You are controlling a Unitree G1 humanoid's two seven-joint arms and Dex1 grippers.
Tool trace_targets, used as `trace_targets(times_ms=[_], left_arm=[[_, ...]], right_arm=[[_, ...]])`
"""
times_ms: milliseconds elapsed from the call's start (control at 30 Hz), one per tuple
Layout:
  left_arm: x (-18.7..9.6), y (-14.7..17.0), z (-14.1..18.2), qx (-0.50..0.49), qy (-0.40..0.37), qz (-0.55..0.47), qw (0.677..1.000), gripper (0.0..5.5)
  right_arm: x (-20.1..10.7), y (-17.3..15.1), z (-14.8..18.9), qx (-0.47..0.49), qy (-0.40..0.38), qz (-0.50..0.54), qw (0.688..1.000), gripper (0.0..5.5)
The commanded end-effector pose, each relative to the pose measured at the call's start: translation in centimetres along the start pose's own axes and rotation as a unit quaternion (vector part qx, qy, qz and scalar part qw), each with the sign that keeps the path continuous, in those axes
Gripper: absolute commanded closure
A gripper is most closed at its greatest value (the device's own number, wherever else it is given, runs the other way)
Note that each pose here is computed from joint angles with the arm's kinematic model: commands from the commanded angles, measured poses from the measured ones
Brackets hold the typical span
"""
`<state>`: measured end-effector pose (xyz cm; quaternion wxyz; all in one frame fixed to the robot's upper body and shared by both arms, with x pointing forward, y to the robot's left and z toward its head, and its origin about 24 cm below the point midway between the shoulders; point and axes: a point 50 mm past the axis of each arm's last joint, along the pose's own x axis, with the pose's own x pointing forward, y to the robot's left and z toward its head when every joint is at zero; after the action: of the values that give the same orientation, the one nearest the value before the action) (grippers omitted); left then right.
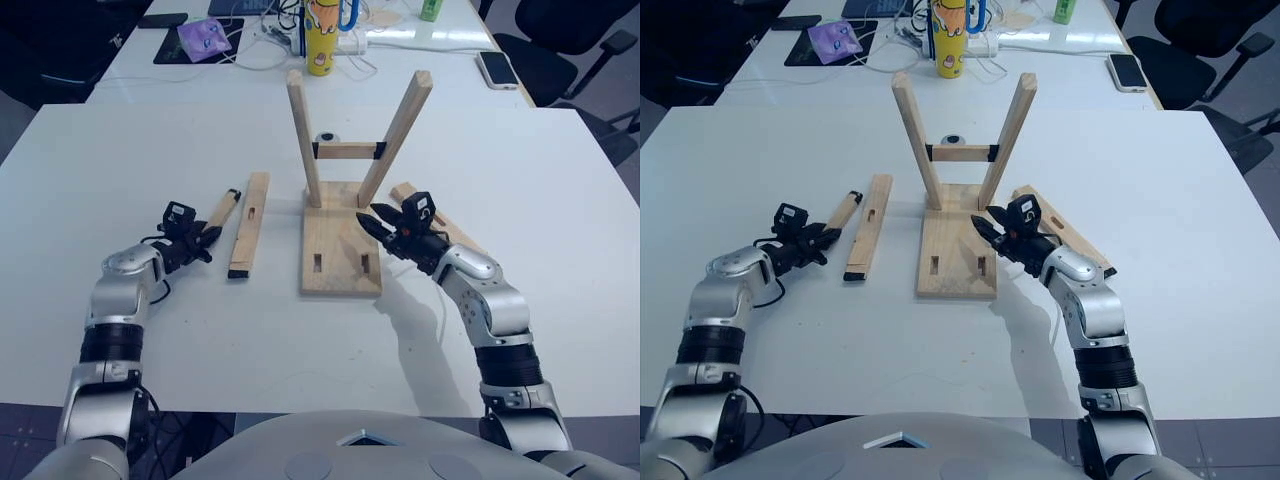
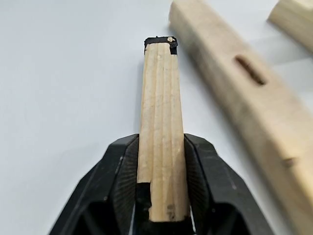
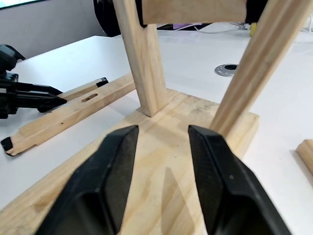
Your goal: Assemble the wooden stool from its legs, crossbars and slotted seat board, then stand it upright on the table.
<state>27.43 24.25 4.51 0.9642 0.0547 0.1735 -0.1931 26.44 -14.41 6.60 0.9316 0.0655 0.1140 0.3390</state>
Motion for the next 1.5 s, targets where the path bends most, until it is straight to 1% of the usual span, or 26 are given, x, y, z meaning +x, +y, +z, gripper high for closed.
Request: trace_targets(times_ms=[33,100,233,333,367,433,600,800,933,1033,1200,1233,1500], left_arm=[[-2.6,-2.9,3.9,0.122,-0.154,0.001,0.98,4.19],[-3.6,-4.9,4.5,0.173,-0.191,-0.025,0.966,4.19],[-4.5,-7.9,4.1,0.185,-0.215,-0.085,0.955,4.19],[-4.4,-9.5,3.9,0.182,-0.215,-0.121,0.952,4.19],[-4.2,-9.8,3.9,0.181,-0.215,-0.129,0.951,4.19],[-3.9,-10.3,4.1,0.17,-0.221,-0.135,0.951,4.19],[-3.3,-11.0,4.4,0.15,-0.23,-0.142,0.951,4.19],[-2.5,-12.0,5.0,0.138,-0.241,-0.157,0.948,4.19],[-1.9,-12.9,5.5,0.148,-0.249,-0.168,0.942,4.19],[-1.7,-13.3,5.8,0.155,-0.253,-0.175,0.939,4.19],[-1.8,-13.2,5.6,0.156,-0.248,-0.168,0.941,4.19],[-1.8,-13.2,5.6,0.156,-0.247,-0.166,0.942,4.19],[-1.5,-12.9,5.3,0.163,-0.239,-0.151,0.945,4.19]], right_arm=[[-0.3,1.3,0.8,0.093,-0.04,0.035,0.994,3.6],[-0.3,1.9,1.4,0.138,-0.058,0.055,0.987,3.6],[-0.1,2.6,2.6,0.239,-0.098,0.087,0.962,3.6],[-0.2,2.9,3.2,0.263,-0.107,0.102,0.953,3.6],[-0.2,3.0,3.3,0.273,-0.111,0.108,0.949,3.6],[-0.2,3.2,3.5,0.293,-0.114,0.12,0.942,3.35],[-0.2,3.7,4.9,0.334,-0.14,0.164,0.918,2.53],[0.6,4.3,5.8,0.362,-0.153,0.186,0.9,2.48],[1.4,4.3,5.5,0.351,-0.146,0.164,0.91,2.48],[1.7,4.0,5.4,0.364,-0.157,0.148,0.906,2.48],[1.8,3.6,5.7,0.372,-0.173,0.131,0.902,3.16],[1.8,3.5,5.8,0.373,-0.174,0.13,0.902,3.38],[1.7,3.7,6.1,0.374,-0.174,0.131,0.901,4.59]])
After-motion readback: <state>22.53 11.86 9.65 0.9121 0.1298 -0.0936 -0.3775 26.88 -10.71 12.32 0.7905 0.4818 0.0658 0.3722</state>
